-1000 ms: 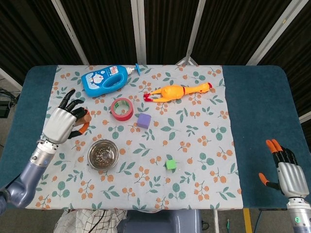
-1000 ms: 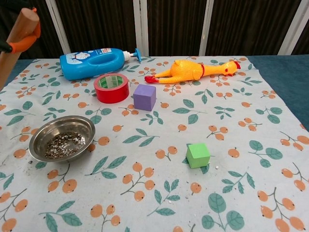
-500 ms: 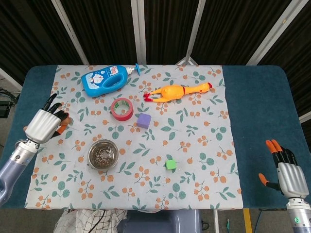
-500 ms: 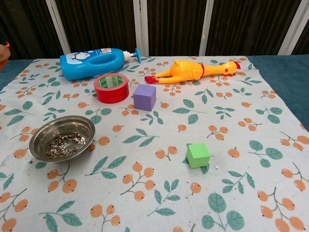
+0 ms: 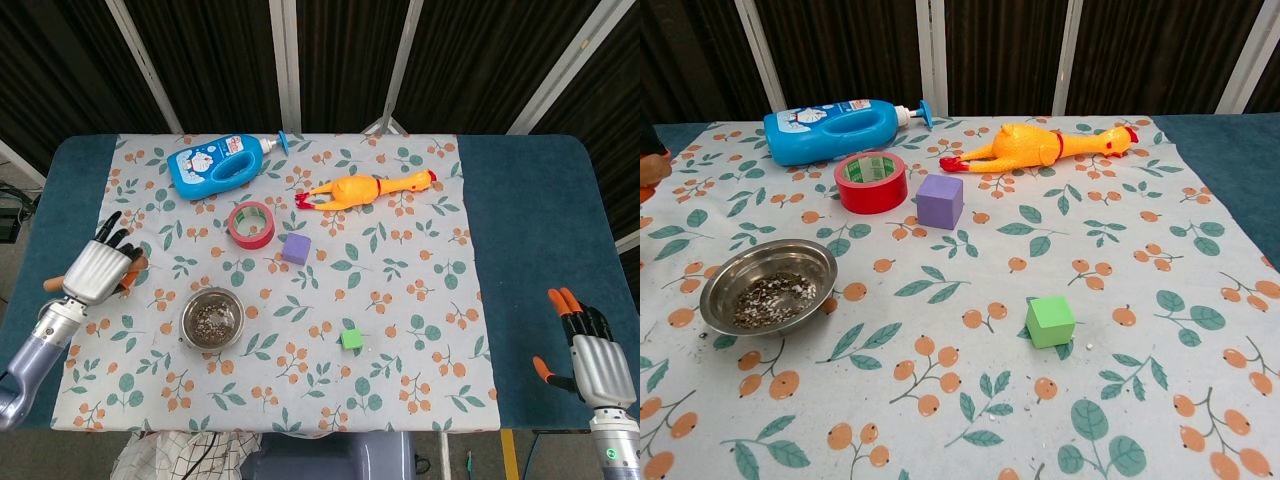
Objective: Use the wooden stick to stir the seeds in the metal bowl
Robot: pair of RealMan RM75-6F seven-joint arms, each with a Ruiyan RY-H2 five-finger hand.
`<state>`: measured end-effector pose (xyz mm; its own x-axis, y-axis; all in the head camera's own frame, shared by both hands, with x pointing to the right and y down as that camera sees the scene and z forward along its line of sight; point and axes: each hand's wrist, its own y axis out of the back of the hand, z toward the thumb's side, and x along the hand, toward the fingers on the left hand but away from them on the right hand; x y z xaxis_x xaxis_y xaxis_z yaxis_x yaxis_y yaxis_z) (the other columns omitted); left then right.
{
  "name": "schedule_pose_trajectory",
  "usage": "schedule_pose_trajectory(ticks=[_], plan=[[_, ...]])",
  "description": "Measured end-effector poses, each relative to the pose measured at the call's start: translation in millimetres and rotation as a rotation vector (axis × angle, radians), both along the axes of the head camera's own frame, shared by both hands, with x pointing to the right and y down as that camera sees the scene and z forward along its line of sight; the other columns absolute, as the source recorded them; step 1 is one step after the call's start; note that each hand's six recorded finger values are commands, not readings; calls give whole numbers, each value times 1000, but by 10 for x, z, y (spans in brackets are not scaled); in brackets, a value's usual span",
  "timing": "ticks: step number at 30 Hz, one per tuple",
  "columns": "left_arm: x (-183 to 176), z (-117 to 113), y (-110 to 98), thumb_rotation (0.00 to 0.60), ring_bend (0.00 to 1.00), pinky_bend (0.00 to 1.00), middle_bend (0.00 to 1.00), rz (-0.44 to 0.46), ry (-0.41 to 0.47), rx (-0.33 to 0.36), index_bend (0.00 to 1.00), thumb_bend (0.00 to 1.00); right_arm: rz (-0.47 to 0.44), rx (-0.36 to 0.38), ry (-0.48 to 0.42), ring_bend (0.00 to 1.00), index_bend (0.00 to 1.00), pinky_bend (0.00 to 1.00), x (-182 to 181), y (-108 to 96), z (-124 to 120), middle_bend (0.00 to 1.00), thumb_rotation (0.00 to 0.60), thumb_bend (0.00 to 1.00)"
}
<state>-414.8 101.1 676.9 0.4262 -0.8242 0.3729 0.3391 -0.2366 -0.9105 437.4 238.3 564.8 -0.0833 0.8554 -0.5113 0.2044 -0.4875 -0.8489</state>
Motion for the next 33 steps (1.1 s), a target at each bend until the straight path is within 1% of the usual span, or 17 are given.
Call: schedule_pose_trajectory(ticks=[2,5,8,10,11,13,15,18,22,27,29,33], plan=[[11,60,20,600,265,24,674,-13,3,-9,561,975,1,1,0,0,0,0,1,-1,-2,0,600,320],[18,134,59,600,248,14,606,-42,15,-24,524,899,0,0,1,0,0,0,4,0,1,0,600,319],[22,182,98,600,223,2,530,-72,29,-37,470,794,-1,0,0,0,0,0,0,-2,2,0,600,320],[31,197,116,600,200,0,474,-87,42,-43,426,704,-1,0,1,0,0,0,-1,-2,1,0,600,319],[41,204,126,600,194,0,457,-97,52,-47,412,678,-2,0,1,0,0,0,-1,-1,1,0,600,319],[61,209,137,600,178,0,413,-112,68,-51,372,596,-2,0,1,0,0,0,-3,-1,2,0,600,320],[95,210,145,600,169,0,392,-128,88,-54,347,556,-2,1,1,0,0,0,-3,-1,1,0,600,320],[156,199,149,600,160,0,364,-147,118,-55,322,521,-3,1,-1,0,0,0,-8,-2,0,0,600,320],[247,173,155,600,146,0,332,-170,159,-60,291,491,-2,2,-2,0,0,0,-9,-1,-3,0,600,320],[331,128,160,600,118,0,290,-190,191,-60,259,459,-3,0,-5,0,0,0,-13,-3,-2,0,600,319],[360,100,157,600,97,0,268,-202,209,-57,246,424,-4,0,-5,0,0,0,-14,-2,-3,0,600,319],[405,11,171,600,33,0,196,-229,255,-49,202,295,-9,1,-3,0,0,0,-14,-4,-5,0,600,319]])
